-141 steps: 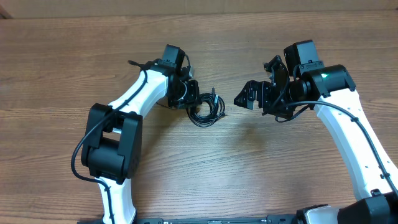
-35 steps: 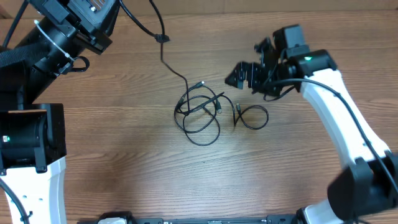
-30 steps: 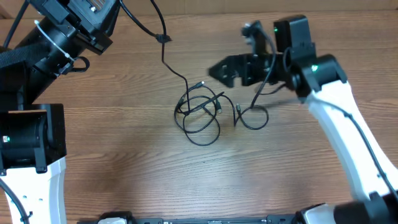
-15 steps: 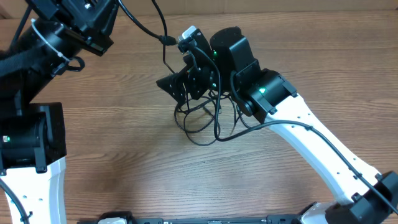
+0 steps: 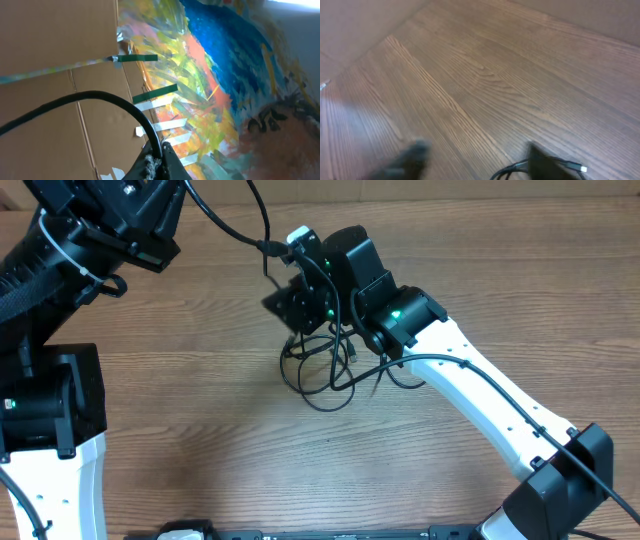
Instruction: Untangle cables
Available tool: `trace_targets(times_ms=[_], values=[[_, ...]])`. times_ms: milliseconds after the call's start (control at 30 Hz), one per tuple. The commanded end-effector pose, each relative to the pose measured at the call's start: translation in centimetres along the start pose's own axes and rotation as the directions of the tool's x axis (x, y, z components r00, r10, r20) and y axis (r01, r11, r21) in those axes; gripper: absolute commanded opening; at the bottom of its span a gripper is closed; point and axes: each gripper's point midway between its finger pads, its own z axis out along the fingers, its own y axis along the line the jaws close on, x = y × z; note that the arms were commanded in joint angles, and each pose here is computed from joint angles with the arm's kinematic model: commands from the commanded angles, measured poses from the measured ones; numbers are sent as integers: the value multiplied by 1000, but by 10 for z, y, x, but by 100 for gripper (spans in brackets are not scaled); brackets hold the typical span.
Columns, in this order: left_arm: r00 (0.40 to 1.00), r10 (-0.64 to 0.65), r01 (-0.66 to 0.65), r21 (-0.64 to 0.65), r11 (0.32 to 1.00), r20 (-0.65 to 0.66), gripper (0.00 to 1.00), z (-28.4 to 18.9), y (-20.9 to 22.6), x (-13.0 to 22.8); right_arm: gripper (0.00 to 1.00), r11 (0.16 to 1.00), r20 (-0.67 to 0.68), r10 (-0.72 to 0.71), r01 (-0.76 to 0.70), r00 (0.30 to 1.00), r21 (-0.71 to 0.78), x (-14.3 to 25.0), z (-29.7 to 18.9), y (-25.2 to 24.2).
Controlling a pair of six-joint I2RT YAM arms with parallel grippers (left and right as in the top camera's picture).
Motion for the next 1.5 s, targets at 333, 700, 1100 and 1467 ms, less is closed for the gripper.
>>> trace_targets(times_ms=[333,700,1100,1467], values=[[964,19,59,-281,958,266,6,-31,75,-55,4,943,190,332,-322,924,-83,-57,-89,31],[912,345,-127,-645,754,223,55,-75,147,-74,4,798,397,603,-529,692,-289,-114,-204,36],[896,437,-308,-813,494,-74,79,-113,197,-52,4,572,353,820,-645,450,-507,-138,-257,29],[818,412,-575,-554,602,-402,79,-83,189,10,4,491,325,857,-442,401,-750,-186,-310,65]])
